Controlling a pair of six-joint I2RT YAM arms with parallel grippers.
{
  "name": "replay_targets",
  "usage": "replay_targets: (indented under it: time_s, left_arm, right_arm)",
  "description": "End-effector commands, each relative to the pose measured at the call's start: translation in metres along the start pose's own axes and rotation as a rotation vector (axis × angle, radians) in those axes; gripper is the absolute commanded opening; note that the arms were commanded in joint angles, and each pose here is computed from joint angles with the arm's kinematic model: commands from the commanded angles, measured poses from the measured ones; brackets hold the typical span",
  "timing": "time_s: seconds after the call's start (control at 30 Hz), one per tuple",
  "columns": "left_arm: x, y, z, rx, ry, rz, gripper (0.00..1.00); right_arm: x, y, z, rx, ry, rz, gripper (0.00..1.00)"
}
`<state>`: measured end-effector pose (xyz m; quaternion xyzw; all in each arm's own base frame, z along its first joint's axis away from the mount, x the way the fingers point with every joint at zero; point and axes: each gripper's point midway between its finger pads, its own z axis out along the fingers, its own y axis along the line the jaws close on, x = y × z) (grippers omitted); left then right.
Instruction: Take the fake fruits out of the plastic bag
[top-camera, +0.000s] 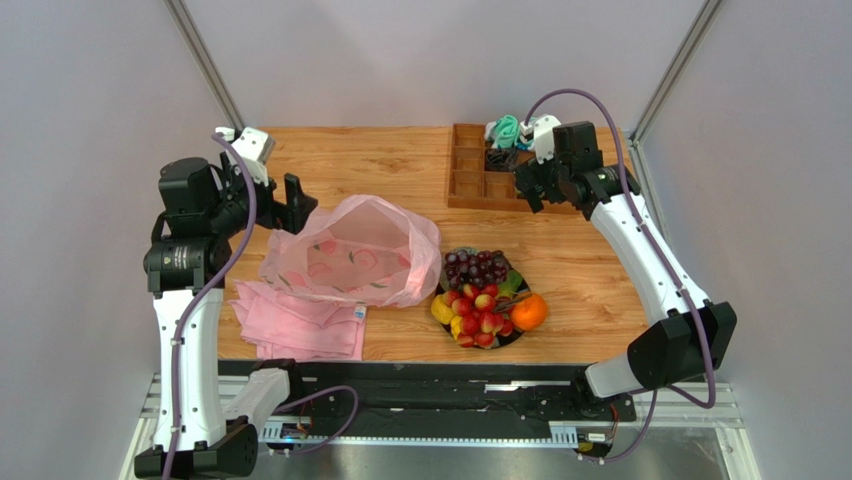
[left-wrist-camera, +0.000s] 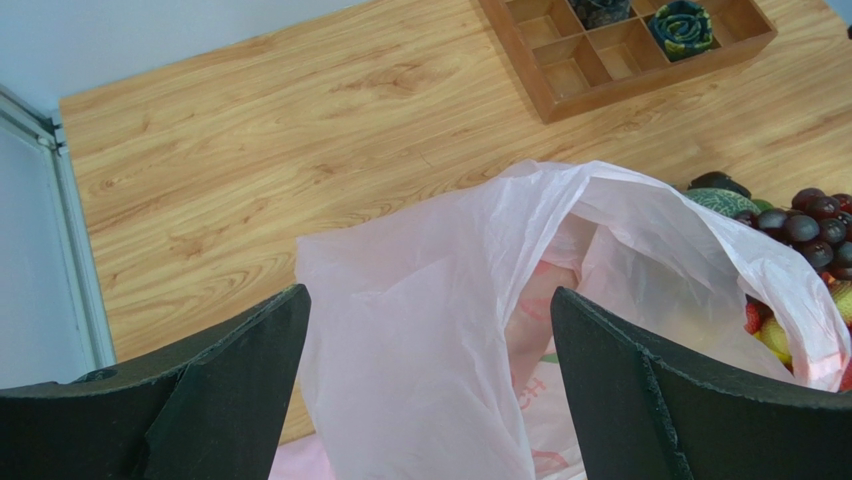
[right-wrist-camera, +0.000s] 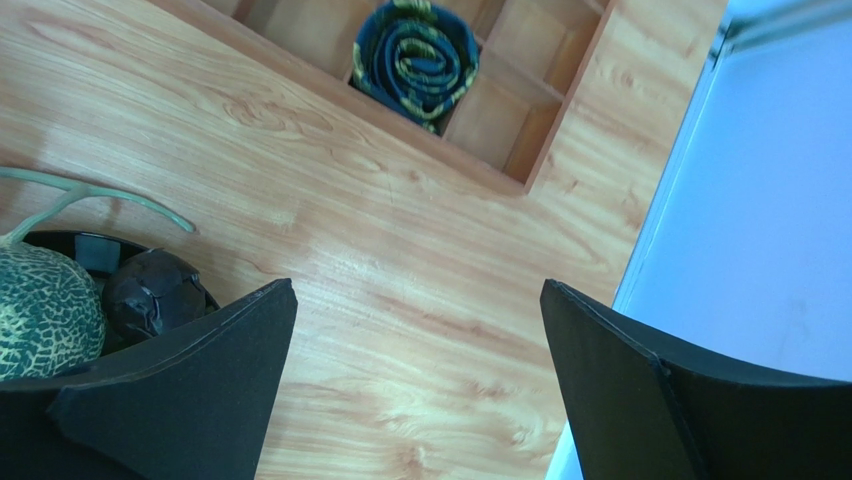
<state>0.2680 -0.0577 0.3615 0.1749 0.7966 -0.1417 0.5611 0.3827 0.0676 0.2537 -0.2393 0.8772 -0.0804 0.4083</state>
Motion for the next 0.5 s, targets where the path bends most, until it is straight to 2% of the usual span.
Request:
replay_targets:
  time_s: [0.0,0.13,0.47]
  left_arm:
    - [-0.019,0.012,0.003,-0.035,-0.039,0.045,0.99]
    - [-0.014,0.018,0.014,-0.031,-0.018,0.059,0.99]
    - [-0.01,0.033,0.038,-0.034,0.023,0.033,0.99]
  right_arm:
    - [-0.004,-0.013,-0.015,0.099,-0.048,0.118,1.0]
    - [-0.006,-0.016,-0.015,0.093,-0.064,0.073,1.0]
    - [-0.038,-0.008,-0.02,0.0,-0.135,0.107,1.0]
